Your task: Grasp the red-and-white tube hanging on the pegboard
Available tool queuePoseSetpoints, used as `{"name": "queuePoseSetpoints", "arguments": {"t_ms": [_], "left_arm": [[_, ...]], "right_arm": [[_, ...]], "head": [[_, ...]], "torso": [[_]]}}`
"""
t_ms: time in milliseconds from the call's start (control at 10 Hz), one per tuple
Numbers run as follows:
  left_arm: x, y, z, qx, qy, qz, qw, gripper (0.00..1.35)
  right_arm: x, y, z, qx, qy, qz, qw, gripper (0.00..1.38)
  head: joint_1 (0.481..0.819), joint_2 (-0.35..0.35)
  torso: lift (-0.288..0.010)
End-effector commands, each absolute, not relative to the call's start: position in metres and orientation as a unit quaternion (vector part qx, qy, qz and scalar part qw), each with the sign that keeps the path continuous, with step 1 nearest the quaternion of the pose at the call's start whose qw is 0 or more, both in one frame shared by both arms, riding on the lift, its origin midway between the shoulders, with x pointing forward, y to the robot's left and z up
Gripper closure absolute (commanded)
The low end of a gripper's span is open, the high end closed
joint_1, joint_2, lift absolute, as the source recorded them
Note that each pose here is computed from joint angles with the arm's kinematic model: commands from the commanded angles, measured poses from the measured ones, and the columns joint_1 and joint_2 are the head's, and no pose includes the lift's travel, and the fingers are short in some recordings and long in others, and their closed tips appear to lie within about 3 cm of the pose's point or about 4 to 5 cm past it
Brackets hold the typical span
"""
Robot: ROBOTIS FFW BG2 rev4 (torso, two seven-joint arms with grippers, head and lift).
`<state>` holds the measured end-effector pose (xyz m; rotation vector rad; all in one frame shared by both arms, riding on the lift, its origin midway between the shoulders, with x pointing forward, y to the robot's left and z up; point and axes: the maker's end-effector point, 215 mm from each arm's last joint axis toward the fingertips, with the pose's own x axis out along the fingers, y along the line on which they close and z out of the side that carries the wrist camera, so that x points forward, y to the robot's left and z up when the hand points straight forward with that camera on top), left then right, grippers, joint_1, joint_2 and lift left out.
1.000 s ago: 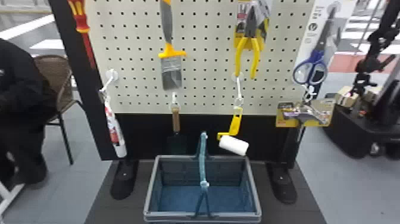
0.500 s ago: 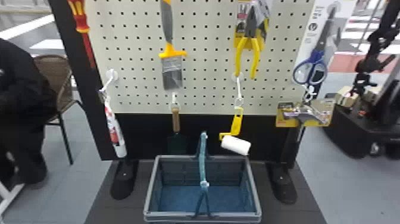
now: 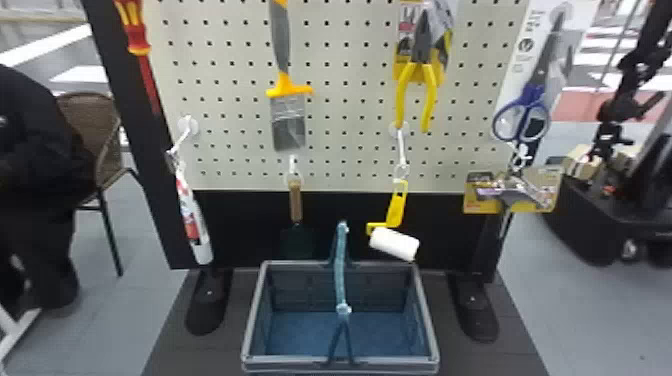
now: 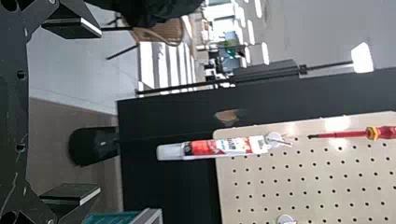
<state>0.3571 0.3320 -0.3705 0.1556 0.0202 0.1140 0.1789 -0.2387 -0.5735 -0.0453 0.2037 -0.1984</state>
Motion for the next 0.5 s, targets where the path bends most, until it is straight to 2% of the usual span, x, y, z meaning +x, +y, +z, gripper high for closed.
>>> {"name": "queuePoseSetpoints", "arguments": {"t_ms": [0, 400], "left_arm": [[0.385, 0.352, -0.352, 0.092, -0.003, 0.060, 0.994, 0.14], [0.464, 0.363, -0.335, 0.084, -0.006, 0.002, 0.996, 0.14]], "right_arm": [[0.180, -0.239, -0.573, -0.023, 0.100, -0.099, 0.990, 0.09], [0.182, -0.239, -0.572, -0.022, 0.098, -0.099, 0.990, 0.09]], "head": [[0.549, 0.000], [0.549, 0.000]], "torso": [[-0.100], [-0.100]]}}
